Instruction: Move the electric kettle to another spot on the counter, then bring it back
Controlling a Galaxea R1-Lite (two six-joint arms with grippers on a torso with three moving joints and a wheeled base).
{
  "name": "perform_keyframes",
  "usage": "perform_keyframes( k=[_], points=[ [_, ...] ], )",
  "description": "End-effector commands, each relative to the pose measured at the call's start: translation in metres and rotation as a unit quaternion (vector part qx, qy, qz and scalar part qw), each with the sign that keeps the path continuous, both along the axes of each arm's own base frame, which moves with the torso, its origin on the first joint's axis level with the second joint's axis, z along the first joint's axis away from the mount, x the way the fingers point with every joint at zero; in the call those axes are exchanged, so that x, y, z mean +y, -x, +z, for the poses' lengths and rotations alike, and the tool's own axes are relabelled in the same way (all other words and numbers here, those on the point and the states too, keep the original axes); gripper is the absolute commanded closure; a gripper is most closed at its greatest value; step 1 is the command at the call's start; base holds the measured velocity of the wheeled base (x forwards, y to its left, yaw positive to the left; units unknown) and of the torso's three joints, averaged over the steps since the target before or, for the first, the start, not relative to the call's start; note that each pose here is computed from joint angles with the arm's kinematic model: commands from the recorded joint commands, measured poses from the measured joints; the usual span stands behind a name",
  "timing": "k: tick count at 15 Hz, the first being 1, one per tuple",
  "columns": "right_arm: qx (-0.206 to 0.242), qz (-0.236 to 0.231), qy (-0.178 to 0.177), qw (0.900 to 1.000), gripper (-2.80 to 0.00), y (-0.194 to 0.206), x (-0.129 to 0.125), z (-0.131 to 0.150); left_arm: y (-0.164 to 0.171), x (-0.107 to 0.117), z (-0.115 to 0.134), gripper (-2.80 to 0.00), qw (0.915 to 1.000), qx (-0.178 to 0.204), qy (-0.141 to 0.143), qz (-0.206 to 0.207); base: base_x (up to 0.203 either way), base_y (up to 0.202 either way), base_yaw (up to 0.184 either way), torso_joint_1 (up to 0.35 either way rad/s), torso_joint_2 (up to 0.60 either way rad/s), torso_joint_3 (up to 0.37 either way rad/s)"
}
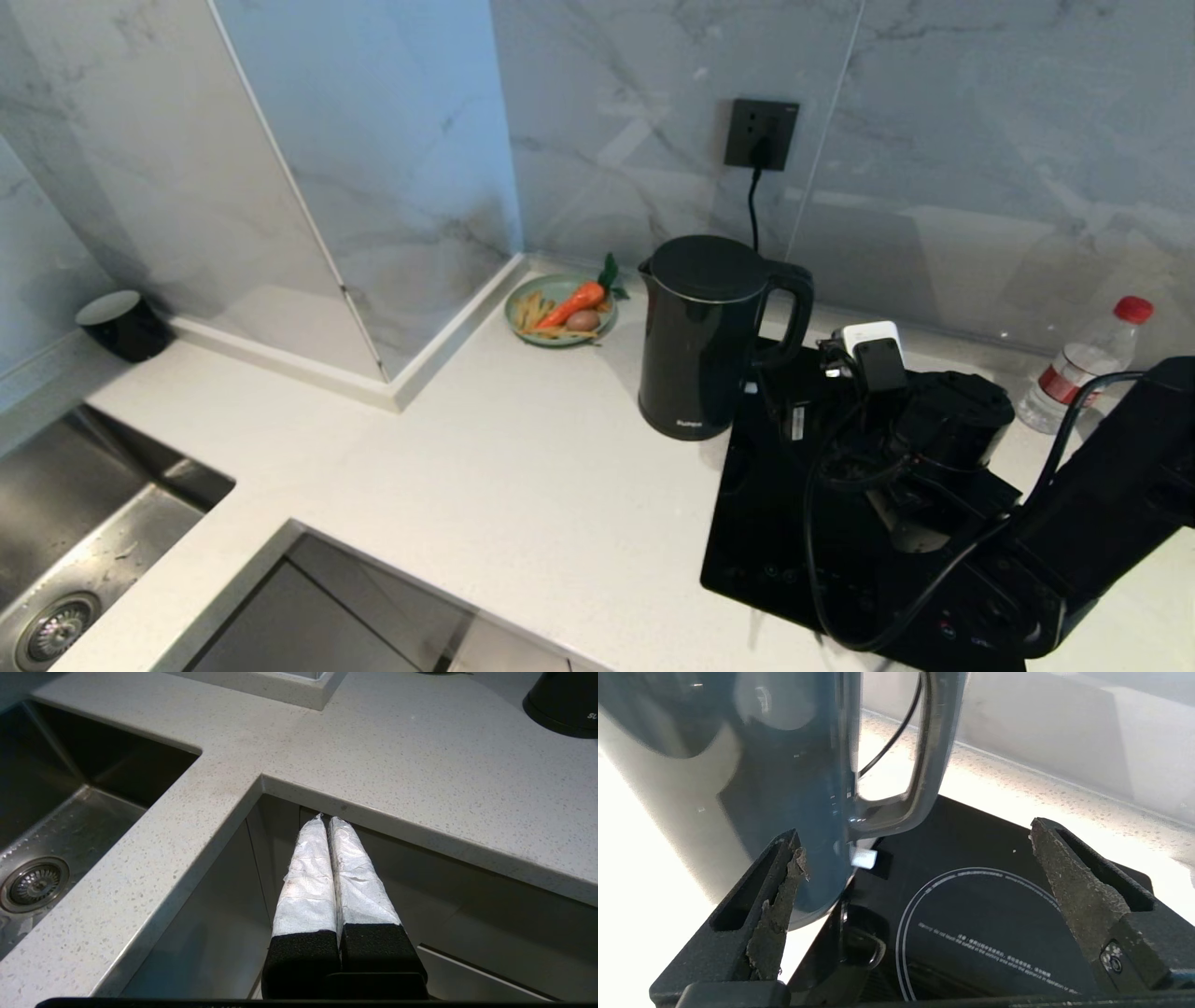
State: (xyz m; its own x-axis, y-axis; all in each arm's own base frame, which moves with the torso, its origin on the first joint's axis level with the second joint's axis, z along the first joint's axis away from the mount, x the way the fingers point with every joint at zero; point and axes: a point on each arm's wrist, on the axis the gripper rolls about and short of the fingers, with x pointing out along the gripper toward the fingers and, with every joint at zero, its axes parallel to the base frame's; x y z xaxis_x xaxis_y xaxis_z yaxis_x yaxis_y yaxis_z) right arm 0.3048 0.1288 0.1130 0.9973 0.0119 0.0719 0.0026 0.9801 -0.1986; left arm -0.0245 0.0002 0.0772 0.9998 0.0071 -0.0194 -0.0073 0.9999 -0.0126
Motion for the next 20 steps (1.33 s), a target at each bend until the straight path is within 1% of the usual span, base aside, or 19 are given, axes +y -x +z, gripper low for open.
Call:
perform_keyframes(
  k=[1, 2, 5, 6, 9, 15, 17, 20],
  points=[
    [0.000, 0.006, -0.006, 1.000, -2.80, 0.005, 0.002, 0.001, 0.000, 0.000, 0.000, 0.00, 1.0000, 0.001, 0.000, 0.000, 0.000, 0.000, 0.000, 0.000, 0.00, 0.000],
    [0.001, 0.010, -0.011, 1.000, -2.80, 0.006, 0.004, 0.000, 0.000, 0.000, 0.000, 0.00, 1.0000, 0.001, 0.000, 0.000, 0.000, 0.000, 0.000, 0.000, 0.00, 0.000],
    [-0.003, 0.014, -0.008, 1.000, -2.80, 0.010, 0.005, 0.004, 0.000, 0.000, 0.000, 0.00, 1.0000, 0.000, 0.000, 0.001, 0.000, 0.000, 0.000, 0.000, 0.00, 0.000],
    [0.005, 0.023, -0.007, 1.000, -2.80, 0.018, 0.008, 0.002, 0.000, 0.000, 0.000, 0.00, 1.0000, 0.001, 0.000, 0.000, 0.000, 0.000, 0.000, 0.000, 0.00, 0.000],
    [0.056, 0.071, 0.000, 0.996, -2.80, 0.051, 0.023, -0.017, 0.000, 0.000, 0.000, 0.00, 1.0000, 0.000, 0.000, 0.000, 0.000, 0.000, 0.000, 0.000, 0.00, 0.000],
    [0.031, 0.063, -0.012, 0.997, -2.80, 0.050, 0.017, -0.002, 0.000, 0.000, 0.000, 0.00, 1.0000, 0.001, 0.000, 0.001, 0.000, 0.000, 0.000, 0.000, 0.00, 0.000],
    [0.028, 0.060, -0.006, 0.998, -2.80, 0.050, 0.016, 0.000, 0.000, 0.000, 0.000, 0.00, 1.0000, 0.001, 0.001, 0.001, 0.000, 0.000, 0.000, 0.000, 0.00, 0.000],
    [0.027, 0.054, -0.007, 0.998, -2.80, 0.054, 0.013, 0.001, 0.000, 0.000, 0.000, 0.00, 1.0000, 0.000, 0.000, 0.001, 0.000, 0.000, 0.000, 0.000, 0.00, 0.000]
  ],
)
